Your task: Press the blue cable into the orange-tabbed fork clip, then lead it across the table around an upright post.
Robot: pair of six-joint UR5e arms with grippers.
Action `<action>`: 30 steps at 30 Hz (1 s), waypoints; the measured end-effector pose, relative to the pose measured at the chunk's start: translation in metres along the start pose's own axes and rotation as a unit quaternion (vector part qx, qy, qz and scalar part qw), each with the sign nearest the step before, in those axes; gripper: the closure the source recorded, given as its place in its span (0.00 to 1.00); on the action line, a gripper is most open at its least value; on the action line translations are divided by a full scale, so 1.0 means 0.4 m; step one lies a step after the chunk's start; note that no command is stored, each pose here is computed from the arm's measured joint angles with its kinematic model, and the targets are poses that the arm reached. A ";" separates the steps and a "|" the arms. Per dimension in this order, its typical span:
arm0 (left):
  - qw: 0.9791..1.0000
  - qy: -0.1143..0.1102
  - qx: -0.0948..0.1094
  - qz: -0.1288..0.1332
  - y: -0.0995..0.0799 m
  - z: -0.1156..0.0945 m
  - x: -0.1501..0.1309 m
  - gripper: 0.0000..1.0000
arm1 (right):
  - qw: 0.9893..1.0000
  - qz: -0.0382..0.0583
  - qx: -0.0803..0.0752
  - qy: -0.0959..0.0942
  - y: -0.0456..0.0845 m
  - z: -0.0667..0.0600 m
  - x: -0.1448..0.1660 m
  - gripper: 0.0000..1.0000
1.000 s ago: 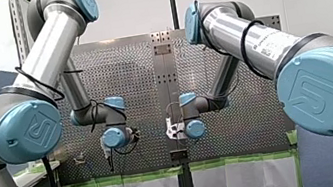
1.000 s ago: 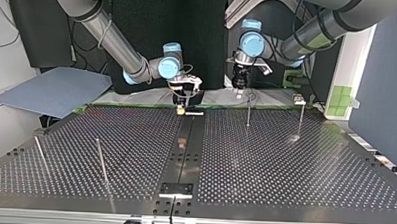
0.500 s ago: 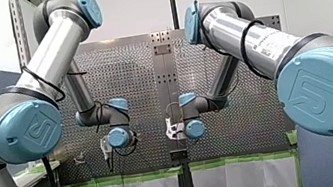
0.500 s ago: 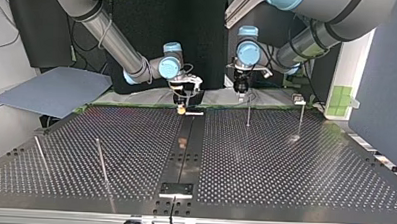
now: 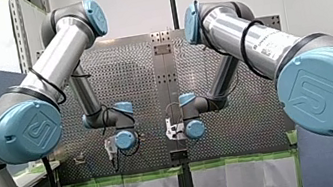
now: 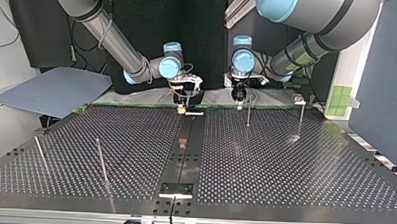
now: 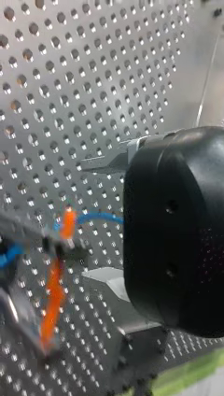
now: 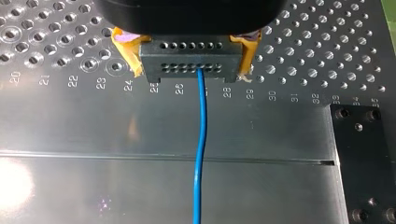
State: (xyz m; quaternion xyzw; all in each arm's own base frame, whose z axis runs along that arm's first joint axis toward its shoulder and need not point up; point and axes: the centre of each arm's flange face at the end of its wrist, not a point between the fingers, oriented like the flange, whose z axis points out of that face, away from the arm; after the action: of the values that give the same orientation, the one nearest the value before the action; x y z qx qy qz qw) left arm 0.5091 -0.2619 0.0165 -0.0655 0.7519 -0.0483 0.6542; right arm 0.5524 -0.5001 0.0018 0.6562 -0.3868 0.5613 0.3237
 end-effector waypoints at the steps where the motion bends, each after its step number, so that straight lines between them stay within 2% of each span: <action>1: 1.000 -0.002 0.000 0.000 -0.001 0.005 -0.004 0.00 | 1.000 0.000 0.000 0.000 0.000 0.000 0.000 1.00; 4: 1.000 -0.006 0.001 0.002 -0.008 0.019 -0.014 0.00 | 1.000 0.000 0.000 0.000 0.001 0.001 -0.001 1.00; 15: 1.000 0.006 -0.001 0.020 -0.007 0.031 -0.019 0.00 | 1.000 0.001 -0.001 0.000 0.002 0.001 -0.002 1.00; 22: 0.999 0.008 -0.003 0.034 -0.013 0.058 -0.040 0.00 | 1.000 0.002 0.000 -0.001 0.002 0.001 -0.002 1.00; 30: 0.998 0.032 -0.007 0.059 -0.014 0.052 -0.036 0.00 | 1.000 0.002 0.000 0.000 0.002 0.001 -0.002 1.00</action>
State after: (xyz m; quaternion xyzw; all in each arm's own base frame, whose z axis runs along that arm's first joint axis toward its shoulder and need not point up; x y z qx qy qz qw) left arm 0.5320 -0.2648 0.0286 -0.0240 0.7755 -0.0070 0.6308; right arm 0.5520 -0.5006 0.0009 0.6553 -0.3886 0.5617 0.3227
